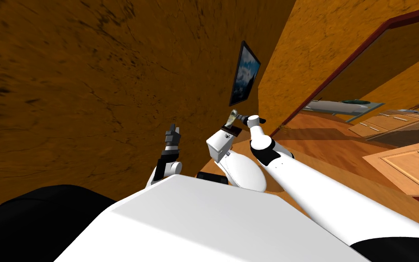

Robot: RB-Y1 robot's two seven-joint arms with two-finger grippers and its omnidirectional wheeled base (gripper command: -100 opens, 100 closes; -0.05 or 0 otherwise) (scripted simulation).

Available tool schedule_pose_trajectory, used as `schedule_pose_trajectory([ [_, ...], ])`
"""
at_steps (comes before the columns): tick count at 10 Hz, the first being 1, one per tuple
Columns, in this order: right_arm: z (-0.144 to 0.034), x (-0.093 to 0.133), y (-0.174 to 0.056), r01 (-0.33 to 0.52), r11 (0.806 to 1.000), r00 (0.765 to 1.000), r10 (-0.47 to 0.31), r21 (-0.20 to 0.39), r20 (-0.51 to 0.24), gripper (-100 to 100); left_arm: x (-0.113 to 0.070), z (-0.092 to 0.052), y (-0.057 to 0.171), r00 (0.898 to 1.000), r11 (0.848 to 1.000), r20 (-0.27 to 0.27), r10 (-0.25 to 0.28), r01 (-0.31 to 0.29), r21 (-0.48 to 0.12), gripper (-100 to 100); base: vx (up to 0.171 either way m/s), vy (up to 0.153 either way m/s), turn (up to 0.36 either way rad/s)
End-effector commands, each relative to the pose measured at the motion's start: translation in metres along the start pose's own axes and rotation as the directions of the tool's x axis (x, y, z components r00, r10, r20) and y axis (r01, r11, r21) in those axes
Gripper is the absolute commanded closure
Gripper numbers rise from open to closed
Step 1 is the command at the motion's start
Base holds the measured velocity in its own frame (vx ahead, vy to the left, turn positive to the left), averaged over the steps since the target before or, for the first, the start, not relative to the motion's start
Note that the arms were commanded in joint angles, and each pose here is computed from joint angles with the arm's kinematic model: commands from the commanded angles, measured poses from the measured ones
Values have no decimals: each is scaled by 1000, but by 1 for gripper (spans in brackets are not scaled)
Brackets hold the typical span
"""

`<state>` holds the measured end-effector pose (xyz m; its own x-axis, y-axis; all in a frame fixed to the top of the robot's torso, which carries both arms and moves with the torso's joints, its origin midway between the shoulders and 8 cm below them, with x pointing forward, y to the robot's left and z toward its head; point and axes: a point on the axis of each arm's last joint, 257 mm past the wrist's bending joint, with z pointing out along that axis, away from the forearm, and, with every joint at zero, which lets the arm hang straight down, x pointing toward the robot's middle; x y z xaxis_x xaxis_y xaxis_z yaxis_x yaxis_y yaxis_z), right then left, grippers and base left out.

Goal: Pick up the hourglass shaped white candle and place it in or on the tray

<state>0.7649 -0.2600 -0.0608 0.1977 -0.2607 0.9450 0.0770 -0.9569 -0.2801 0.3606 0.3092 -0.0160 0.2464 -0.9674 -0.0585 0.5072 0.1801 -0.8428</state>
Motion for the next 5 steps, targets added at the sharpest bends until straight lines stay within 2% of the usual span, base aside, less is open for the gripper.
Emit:
schedule_pose_trajectory([
  [1,-2,10,1,-5,1000,1000,5,11,9,-100,0,0,0,1000,1000,0,0,0,0,0,9,52,-80],
  [2,0,6,0,-3,1000,1000,3,6,4,-100,0,-1,1,1000,1000,-1,-1,1,-4,0,1,17,-23],
  [3,0,7,0,-4,1000,1000,4,8,6,0,1,-1,1,1000,1000,-1,-1,1,-4,0,0,0,0],
  [5,0,7,0,-3,1000,1000,3,8,6,0,1,-1,1,1000,1000,-1,-1,1,-4,0,0,0,0],
])
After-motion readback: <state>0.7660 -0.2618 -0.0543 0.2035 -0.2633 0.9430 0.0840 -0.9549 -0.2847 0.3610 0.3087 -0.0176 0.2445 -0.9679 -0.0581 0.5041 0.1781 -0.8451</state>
